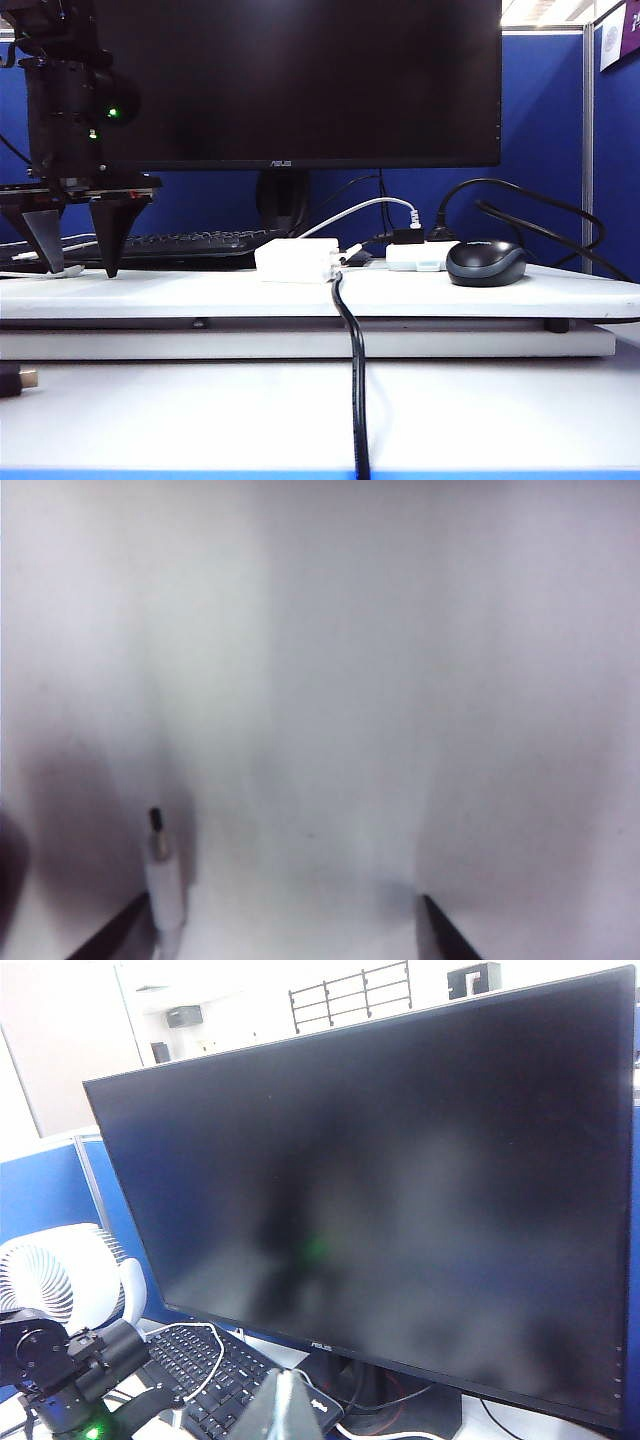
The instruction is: Pick up the Type-C charging cable and the charging base, insert one end of the Type-C charger into the corresponding slot on the base, and finally place the plugged-in charger back on the table.
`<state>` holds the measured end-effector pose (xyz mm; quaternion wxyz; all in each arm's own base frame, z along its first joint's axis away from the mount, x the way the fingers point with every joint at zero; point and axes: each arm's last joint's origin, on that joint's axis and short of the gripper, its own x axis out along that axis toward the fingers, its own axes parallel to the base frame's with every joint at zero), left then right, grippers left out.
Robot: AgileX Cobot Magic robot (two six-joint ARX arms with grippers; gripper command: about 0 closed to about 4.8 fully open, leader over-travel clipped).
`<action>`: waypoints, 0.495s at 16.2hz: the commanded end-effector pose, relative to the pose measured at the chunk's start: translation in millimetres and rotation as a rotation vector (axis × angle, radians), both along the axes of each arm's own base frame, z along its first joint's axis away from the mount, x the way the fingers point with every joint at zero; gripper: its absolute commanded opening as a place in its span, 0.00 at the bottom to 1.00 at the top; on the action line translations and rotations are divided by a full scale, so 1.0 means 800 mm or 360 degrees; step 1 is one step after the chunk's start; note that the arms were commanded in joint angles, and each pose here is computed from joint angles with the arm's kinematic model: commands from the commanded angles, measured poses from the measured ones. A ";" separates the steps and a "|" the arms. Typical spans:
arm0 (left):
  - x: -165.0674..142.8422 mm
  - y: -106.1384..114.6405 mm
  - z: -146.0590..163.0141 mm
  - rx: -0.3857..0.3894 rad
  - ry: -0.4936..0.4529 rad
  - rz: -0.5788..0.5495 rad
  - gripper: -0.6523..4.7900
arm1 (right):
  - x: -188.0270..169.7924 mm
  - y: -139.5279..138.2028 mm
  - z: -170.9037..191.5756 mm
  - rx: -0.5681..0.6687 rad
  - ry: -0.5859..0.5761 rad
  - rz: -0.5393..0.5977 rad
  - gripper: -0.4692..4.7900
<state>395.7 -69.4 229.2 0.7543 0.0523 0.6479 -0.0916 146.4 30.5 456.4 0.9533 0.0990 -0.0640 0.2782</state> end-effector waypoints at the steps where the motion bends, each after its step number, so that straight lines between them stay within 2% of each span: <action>1: -0.003 -0.007 -0.026 -0.0049 0.0150 0.0022 0.74 | -0.003 0.000 0.004 0.0008 -0.0036 0.0009 0.09; 8: 0.005 -0.010 -0.025 -0.0020 0.0019 -0.0067 0.74 | -0.003 0.000 0.004 0.0008 -0.0035 0.0009 0.09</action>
